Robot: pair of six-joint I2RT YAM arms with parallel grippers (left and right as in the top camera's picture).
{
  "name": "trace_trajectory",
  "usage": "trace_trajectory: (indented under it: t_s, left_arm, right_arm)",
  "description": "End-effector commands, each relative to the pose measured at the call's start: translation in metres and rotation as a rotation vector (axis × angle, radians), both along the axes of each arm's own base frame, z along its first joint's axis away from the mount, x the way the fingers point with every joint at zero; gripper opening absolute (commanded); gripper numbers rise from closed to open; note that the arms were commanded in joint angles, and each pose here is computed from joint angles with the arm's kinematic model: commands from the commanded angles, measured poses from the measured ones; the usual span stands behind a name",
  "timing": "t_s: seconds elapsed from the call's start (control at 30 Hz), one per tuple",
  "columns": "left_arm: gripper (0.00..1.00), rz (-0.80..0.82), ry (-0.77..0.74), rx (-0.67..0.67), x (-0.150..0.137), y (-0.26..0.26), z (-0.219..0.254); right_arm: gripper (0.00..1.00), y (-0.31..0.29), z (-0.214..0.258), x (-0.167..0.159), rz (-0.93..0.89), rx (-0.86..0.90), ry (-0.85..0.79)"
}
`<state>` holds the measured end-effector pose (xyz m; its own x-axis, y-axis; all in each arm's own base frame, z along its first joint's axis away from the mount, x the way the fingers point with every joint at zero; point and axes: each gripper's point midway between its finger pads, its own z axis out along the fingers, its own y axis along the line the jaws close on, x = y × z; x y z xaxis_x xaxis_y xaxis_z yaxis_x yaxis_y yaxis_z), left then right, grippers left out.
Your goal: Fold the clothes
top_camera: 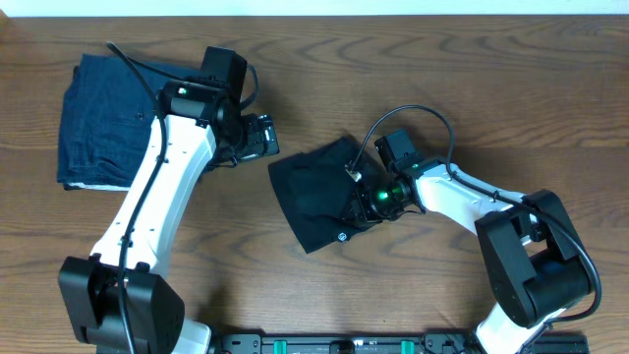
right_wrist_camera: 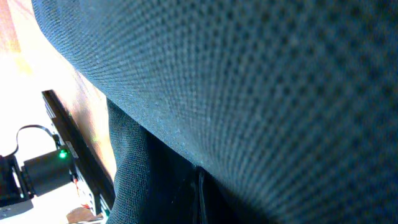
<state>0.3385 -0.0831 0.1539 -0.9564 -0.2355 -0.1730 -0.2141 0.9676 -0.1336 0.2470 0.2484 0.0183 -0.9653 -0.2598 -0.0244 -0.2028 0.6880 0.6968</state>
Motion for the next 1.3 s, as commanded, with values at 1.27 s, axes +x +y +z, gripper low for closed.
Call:
trace_trajectory:
  t_s: [1.27]
  left_arm:
    - [0.98, 0.004, 0.015, 0.012, -0.002, 0.004, -0.005]
  right_arm:
    - [0.22, -0.076, 0.101, 0.131, -0.202, -0.18, -0.417]
